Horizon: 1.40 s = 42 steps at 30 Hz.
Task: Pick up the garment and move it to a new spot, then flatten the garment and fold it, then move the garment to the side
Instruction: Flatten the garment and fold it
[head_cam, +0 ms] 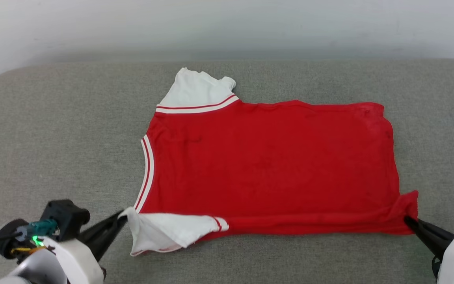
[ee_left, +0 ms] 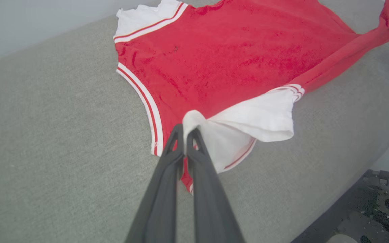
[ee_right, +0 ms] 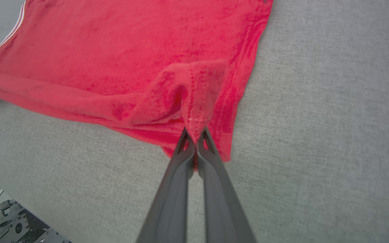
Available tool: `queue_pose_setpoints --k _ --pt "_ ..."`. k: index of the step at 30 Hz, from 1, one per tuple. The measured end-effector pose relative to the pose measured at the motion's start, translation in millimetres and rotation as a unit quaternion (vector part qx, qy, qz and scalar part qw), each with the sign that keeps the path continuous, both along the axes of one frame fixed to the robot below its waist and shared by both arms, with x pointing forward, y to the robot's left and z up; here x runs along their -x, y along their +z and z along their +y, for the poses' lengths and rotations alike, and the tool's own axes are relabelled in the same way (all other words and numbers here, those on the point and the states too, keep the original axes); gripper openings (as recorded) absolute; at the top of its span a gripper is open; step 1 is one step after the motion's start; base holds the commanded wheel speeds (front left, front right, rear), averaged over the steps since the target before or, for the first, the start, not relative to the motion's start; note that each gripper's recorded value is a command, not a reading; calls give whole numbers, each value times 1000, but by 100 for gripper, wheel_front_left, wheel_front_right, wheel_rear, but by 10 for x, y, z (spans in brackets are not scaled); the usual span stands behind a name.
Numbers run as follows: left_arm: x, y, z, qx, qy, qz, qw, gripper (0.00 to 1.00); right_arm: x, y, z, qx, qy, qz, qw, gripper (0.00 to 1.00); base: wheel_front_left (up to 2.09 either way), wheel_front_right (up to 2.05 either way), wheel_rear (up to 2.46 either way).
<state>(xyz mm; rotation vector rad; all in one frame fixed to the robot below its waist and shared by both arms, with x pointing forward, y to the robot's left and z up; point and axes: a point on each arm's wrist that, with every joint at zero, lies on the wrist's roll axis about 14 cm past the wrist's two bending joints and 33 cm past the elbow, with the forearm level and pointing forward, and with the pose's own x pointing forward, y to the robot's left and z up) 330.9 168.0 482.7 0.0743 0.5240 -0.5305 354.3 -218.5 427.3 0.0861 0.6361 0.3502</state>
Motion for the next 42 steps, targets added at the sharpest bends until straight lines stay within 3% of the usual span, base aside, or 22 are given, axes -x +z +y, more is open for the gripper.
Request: queue_pose_setpoints --k 9,17,25,26,27,28,29,42 --pt "-723 150 -41 -13 -8 -62 998 0 -274 -67 -72 1 -31 4 1000 0 0 0 0" --pt "-1134 -197 11 -50 -19 -28 998 0 -486 -260 -36 19 -23 43 999 0 0 0 0" --pt "-1277 -597 1 -64 -21 14 998 0 -579 -491 -34 57 -8 85 995 0 0 0 0" --pt "-1280 -629 -5 -65 -22 16 997 0 -592 -506 -40 58 -10 88 994 5 0 0 0" --pt "-1288 -658 -3 -67 -20 16 997 4 -606 -516 -45 60 -12 91 994 100 0 0 0" --pt "-1305 -668 -14 -64 -17 13 998 47 -620 -518 -45 62 -12 91 994 100 0 0 0" --pt "-1316 -680 -17 -62 -13 11 998 100 -633 -517 -47 61 -15 90 994 100 0 0 0" --pt "-1214 -403 81 -7 85 -29 996 100 -511 -284 -69 81 -26 86 993 100 0 0 0"
